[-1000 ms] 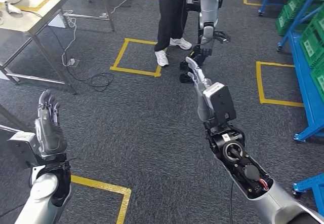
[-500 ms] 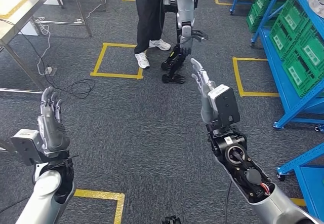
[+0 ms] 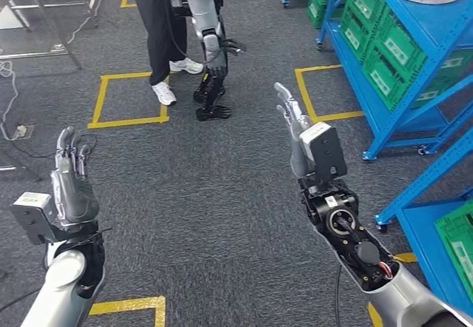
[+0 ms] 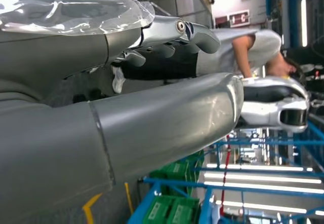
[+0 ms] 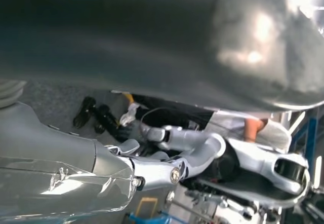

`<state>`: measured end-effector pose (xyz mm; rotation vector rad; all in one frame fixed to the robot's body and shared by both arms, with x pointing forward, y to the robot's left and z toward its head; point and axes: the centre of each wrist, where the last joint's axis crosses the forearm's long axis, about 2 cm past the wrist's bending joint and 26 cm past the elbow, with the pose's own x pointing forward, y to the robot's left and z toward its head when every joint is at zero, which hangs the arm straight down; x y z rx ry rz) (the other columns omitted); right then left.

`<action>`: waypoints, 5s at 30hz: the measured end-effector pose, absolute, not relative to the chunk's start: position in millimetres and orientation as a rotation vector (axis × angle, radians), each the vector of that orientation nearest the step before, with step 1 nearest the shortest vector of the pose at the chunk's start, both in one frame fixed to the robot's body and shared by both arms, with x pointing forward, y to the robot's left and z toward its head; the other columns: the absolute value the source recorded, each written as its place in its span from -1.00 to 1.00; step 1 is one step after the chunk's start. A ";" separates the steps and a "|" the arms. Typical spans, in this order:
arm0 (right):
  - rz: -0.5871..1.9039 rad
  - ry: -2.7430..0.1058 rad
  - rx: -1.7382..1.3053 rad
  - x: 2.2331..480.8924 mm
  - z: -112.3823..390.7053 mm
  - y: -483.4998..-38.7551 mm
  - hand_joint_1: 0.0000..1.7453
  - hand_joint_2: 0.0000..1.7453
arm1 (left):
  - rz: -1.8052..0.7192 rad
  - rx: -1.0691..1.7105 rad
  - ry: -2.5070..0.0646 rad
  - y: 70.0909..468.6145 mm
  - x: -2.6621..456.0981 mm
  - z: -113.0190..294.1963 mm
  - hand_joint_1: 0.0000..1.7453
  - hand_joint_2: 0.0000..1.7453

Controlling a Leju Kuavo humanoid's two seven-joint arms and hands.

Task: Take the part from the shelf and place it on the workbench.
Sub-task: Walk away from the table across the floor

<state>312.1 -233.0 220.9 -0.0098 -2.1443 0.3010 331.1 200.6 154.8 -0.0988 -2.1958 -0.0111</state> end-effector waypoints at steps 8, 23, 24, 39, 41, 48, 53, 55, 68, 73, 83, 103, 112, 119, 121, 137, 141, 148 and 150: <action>0.301 -2.143 -0.011 312.2 219.1 -233.0 -1.00 -1.00 | -0.015 -0.101 -2.208 200.4 335.0 156.8 -1.00 -1.00; 0.292 -2.141 -0.018 313.2 217.3 -234.2 -1.00 -1.00 | -0.016 -0.111 -2.207 197.6 336.2 155.3 -1.00 -1.00; 0.292 -2.143 -0.018 313.3 217.6 -234.2 -1.00 -1.00 | -0.016 -0.112 -2.207 197.5 336.3 155.4 -1.00 -1.00; 0.300 -2.135 -0.007 313.3 218.3 -233.0 -1.00 -1.00 | -0.016 -0.105 -2.197 198.8 336.0 153.5 -1.00 -1.00; 0.300 -2.136 -0.007 313.4 218.6 -233.1 -1.00 -1.00 | -0.015 -0.106 -2.199 198.2 336.5 154.3 -1.00 -1.00; 0.300 -2.130 -0.006 312.8 216.8 -233.1 -1.00 -1.00 | -0.014 -0.106 -2.192 197.7 334.9 152.4 -1.00 -1.00; 0.302 -2.135 -0.006 313.3 217.7 -233.0 -1.00 -1.00 | -0.013 -0.100 -2.191 198.1 335.3 152.7 -1.00 -1.00; 0.306 -2.137 -0.005 313.7 218.2 -232.9 -1.00 -1.00 | -0.013 -0.097 -2.190 198.3 335.6 153.1 -1.00 -1.00; 0.334 -2.143 0.003 316.4 221.8 -228.6 -1.00 -1.00 | -0.015 -0.078 -2.167 205.4 333.1 151.0 -1.00 -1.00; 0.331 -2.137 -0.015 315.6 221.4 -227.1 -1.00 -1.00 | -0.017 -0.091 -2.168 204.5 332.2 152.3 -1.00 -1.00; 0.344 -2.132 -0.003 314.2 219.9 -224.5 -1.00 -1.00 | -0.017 -0.086 -2.163 205.1 328.7 149.8 -1.00 -1.00; 0.334 -2.134 0.005 314.0 222.4 -219.2 -1.00 -1.00 | -0.009 -0.080 -2.166 207.2 325.6 153.1 -1.00 -1.00; 0.335 -2.128 0.006 313.5 220.8 -218.4 -1.00 -1.00 | -0.008 -0.082 -2.167 207.3 325.7 153.7 -1.00 -1.00; 0.337 -2.134 0.005 313.5 221.5 -218.0 -1.00 -1.00 | -0.004 -0.081 -2.172 208.0 326.6 155.1 -1.00 -1.00; 0.338 -2.131 0.007 312.9 220.6 -217.5 -1.00 -1.00 | -0.002 -0.081 -2.169 208.3 325.8 154.0 -1.00 -1.00; 0.336 -2.123 0.005 311.2 217.5 -218.4 -1.00 -1.00 | 0.005 -0.086 -2.177 207.4 327.6 157.6 -1.00 -1.00; 0.332 -2.125 0.004 310.5 217.8 -219.1 -1.00 -1.00 | 0.007 -0.085 -2.177 207.0 327.6 158.0 -1.00 -1.00; 0.338 -2.137 0.008 309.0 221.1 -219.1 -1.00 -1.00 | 0.006 -0.082 -2.180 207.3 328.1 160.5 -1.00 -1.00; 0.345 -2.144 0.003 309.2 222.4 -218.7 -1.00 -1.00 | 0.006 -0.079 -2.179 207.9 327.9 160.5 -1.00 -1.00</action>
